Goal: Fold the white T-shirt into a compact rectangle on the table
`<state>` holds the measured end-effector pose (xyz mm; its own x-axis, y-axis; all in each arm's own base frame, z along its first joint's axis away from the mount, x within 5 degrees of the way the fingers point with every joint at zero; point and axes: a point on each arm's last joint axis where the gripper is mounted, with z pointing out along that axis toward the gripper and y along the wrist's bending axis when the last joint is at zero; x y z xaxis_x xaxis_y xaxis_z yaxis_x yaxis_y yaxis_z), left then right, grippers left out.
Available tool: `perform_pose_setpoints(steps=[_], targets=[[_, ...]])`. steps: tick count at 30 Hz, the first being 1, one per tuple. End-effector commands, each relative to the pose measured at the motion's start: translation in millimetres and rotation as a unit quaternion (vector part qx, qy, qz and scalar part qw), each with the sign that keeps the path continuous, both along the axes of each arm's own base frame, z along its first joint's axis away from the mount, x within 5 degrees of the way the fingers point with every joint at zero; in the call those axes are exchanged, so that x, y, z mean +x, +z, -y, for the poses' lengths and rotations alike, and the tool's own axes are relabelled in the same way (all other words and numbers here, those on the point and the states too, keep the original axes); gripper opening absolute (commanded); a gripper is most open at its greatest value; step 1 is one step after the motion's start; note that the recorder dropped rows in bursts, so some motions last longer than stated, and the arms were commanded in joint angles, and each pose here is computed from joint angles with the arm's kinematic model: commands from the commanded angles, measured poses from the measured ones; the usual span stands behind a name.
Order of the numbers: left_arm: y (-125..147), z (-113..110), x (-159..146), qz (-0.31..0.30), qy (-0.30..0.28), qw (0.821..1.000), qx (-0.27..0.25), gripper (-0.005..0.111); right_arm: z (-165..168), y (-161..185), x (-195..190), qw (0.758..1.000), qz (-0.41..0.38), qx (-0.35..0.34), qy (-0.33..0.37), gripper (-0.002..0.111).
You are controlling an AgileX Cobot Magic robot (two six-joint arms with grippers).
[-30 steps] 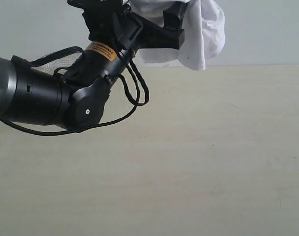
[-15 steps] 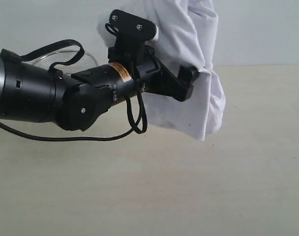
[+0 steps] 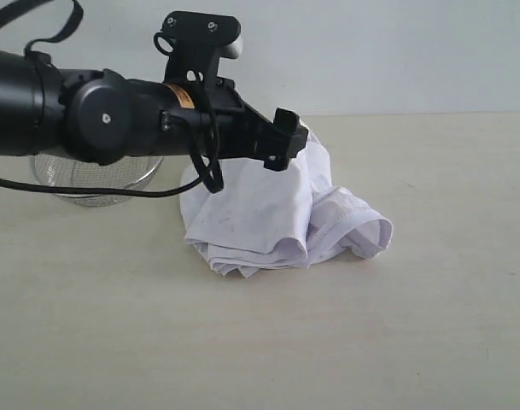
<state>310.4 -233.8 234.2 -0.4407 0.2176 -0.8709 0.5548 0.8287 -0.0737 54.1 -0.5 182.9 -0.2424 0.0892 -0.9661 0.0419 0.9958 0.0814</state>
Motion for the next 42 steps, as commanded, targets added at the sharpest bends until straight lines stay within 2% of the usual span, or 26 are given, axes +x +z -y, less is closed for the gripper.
perform_pose_setpoints(steps=[1, 7, 13, 16, 24, 27, 30, 32, 39, 41, 42], targets=[[17, -3, -18, -0.031, -0.035, 0.998, 0.034, 0.094, 0, 1, 0, 1.000, 0.006, -0.004, 0.001, 0.000], [32, -12, -34, -0.062, -0.058, 0.995, 0.058, 0.094, 0, 1, 0, 1.000, 0.006, -0.004, 0.001, 0.000], [55, -22, -48, -0.052, -0.065, 0.995, 0.055, 0.094, 0, 1, 0, 1.000, 0.006, -0.004, 0.001, 0.000], [57, -33, -54, -0.045, -0.054, 0.996, 0.046, 0.094, 0, 1, 0, 1.000, 0.006, -0.004, 0.001, 0.000], [23, -80, -62, -0.099, 0.018, 0.994, 0.050, 0.094, 0, 3, 0, 1.000, 0.015, -0.004, 0.001, 0.000], [8, -86, -73, -0.121, 0.019, 0.990, 0.062, 0.094, -1, 11, 2, 0.996, 0.062, 0.061, -0.005, 0.000], [0, -92, -82, -0.131, 0.020, 0.989, 0.067, 0.094, 1, 28, 2, 0.981, 0.156, 0.112, -0.016, 0.000], [-2, -94, -86, -0.134, 0.020, 0.988, 0.069, 0.094, 2, 31, 2, 0.976, 0.172, 0.132, -0.019, 0.000], [4, -97, -94, -0.142, 0.025, 0.988, 0.050, 0.094, 1, 17, 16, 0.987, 0.066, 0.147, -0.029, 0.000], [7, -99, -98, -0.146, 0.023, 0.988, 0.048, 0.094, 0, 31, 23, 0.989, 0.056, 0.139, -0.022, 0.000], [10, -100, -100, -0.146, 0.021, 0.988, 0.048, 0.094, -3, 48, 33, 0.992, 0.046, 0.114, -0.001, 0.000]])
